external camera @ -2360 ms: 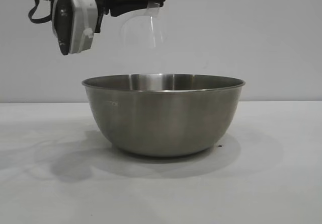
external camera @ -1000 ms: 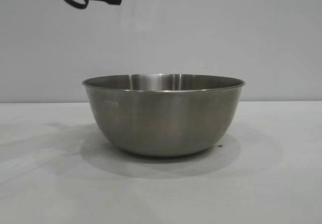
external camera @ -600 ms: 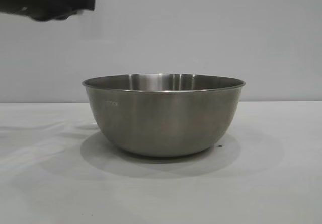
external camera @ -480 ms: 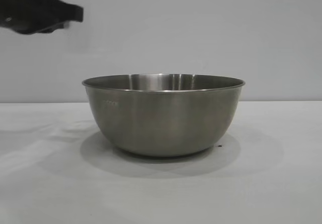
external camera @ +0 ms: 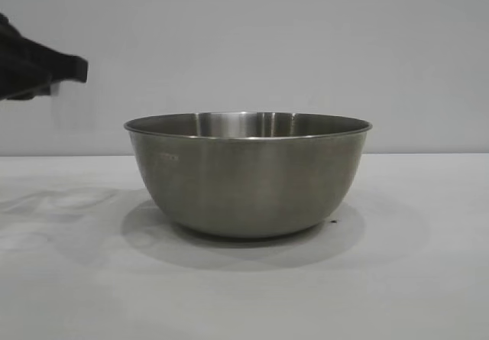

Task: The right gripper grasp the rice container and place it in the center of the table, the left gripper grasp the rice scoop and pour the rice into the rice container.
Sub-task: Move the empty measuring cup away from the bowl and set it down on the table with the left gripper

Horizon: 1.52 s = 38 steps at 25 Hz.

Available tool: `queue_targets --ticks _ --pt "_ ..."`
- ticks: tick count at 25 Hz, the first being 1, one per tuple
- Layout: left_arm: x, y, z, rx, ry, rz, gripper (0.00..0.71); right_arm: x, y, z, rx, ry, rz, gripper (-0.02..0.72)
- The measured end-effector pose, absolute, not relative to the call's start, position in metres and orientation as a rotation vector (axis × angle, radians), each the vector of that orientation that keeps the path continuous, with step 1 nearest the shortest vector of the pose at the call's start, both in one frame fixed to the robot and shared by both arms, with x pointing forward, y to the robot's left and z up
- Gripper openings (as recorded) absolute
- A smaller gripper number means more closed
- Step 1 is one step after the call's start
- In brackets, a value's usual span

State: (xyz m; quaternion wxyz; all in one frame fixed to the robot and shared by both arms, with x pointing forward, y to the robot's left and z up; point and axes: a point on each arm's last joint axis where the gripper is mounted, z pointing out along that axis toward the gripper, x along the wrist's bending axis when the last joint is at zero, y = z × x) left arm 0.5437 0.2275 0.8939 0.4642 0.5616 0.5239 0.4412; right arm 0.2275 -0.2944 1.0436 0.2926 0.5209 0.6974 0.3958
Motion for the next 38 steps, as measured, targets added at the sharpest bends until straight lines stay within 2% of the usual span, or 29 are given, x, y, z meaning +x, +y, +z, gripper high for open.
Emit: queue_targets --ticks 11,18,19,20,23,26,27,30,31,38 --pt "0.541 0.228 0.858 1.481 1.353 1.049 0.000 0.228 -0.294 1.044 1.388 1.858 1.055 0.538" --pt "0.540 0.226 0.855 1.495 1.352 1.040 0.000 0.228 -0.294 1.044 1.388 1.858 1.055 0.538" --pt "0.540 0.226 0.855 1.495 1.352 1.040 0.048 0.228 -0.294 1.044 1.388 1.858 1.055 0.538" --pt "0.540 0.226 0.855 1.494 1.353 1.041 0.048 0.228 -0.294 1.044 1.388 1.858 1.055 0.538" --pt "0.540 0.226 0.855 1.494 1.353 1.041 0.208 0.228 -0.294 1.044 1.388 1.858 1.055 0.538" --pt "0.537 0.228 0.853 1.506 1.358 1.037 0.331 0.228 -0.294 1.044 1.388 1.858 1.055 0.538" --pt "0.534 0.228 0.851 1.516 1.364 1.033 0.347 0.228 -0.294 1.044 1.388 1.858 1.055 0.538" --pt "0.522 0.232 0.851 1.543 1.381 1.023 0.330 0.228 -0.294 1.044 1.388 1.858 1.055 0.538" --pt "0.518 0.234 0.852 1.549 1.385 1.021 0.371 0.228 -0.294 1.044 1.388 1.858 1.055 0.538" --pt "0.486 0.241 0.867 1.585 1.361 0.995 0.356 0.228 -0.294 1.044 1.388 1.858 1.055 0.538"
